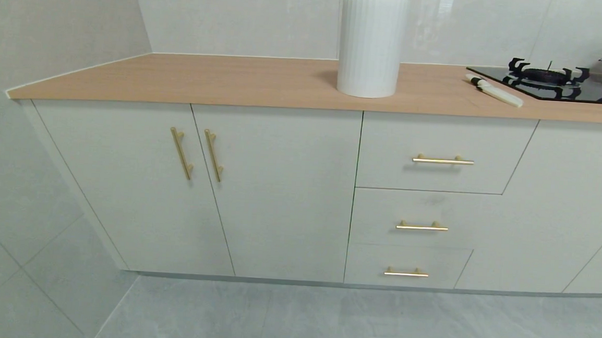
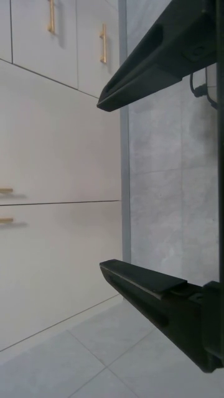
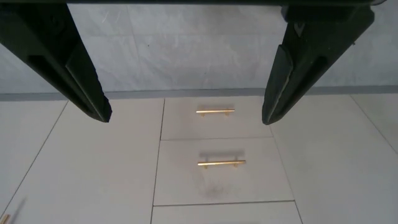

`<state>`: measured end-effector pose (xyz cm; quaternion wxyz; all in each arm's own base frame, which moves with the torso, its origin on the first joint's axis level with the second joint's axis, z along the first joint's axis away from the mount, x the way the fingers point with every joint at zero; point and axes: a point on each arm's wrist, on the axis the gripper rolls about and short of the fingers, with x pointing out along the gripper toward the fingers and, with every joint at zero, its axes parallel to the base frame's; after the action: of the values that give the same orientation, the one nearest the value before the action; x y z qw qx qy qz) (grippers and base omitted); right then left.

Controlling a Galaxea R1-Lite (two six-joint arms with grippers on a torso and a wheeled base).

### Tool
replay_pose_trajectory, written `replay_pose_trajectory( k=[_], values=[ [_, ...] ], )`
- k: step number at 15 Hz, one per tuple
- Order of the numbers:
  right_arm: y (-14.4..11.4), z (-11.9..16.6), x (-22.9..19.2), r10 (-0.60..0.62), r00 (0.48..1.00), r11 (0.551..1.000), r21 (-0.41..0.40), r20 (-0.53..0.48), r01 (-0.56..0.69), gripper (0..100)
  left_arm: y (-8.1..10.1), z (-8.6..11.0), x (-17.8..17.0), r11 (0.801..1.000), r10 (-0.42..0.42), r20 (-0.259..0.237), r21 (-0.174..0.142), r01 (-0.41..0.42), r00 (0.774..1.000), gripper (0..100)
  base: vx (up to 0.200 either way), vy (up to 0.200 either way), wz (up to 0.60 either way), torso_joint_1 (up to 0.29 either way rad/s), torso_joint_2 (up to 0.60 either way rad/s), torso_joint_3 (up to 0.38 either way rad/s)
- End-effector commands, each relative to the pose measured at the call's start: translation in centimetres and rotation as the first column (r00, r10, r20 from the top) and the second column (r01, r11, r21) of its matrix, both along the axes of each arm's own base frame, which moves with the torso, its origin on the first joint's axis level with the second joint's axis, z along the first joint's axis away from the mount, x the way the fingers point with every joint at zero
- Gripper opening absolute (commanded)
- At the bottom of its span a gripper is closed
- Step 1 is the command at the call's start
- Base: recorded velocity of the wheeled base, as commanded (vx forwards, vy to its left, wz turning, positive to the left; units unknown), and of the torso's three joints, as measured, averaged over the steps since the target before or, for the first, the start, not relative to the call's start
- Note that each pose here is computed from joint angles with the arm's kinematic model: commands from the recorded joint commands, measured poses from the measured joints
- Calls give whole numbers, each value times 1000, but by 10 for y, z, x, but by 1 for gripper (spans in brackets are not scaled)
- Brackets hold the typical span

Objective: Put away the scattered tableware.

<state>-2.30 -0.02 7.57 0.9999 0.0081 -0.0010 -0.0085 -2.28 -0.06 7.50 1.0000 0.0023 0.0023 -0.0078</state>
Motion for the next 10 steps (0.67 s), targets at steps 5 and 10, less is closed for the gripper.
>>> replay_pose_trajectory(
  k=[5,10],
  values=[
    [0,0,0,0,1000,1000,-1,-3,0,100,0,0,0,1000,0,-1,-2,0,1000,100,200,0,0,5,-1,0],
    [0,0,0,2,1000,1000,1,-3,-2,100,0,0,0,1000,0,0,-2,0,1000,100,200,0,0,2,1,0]
  ],
)
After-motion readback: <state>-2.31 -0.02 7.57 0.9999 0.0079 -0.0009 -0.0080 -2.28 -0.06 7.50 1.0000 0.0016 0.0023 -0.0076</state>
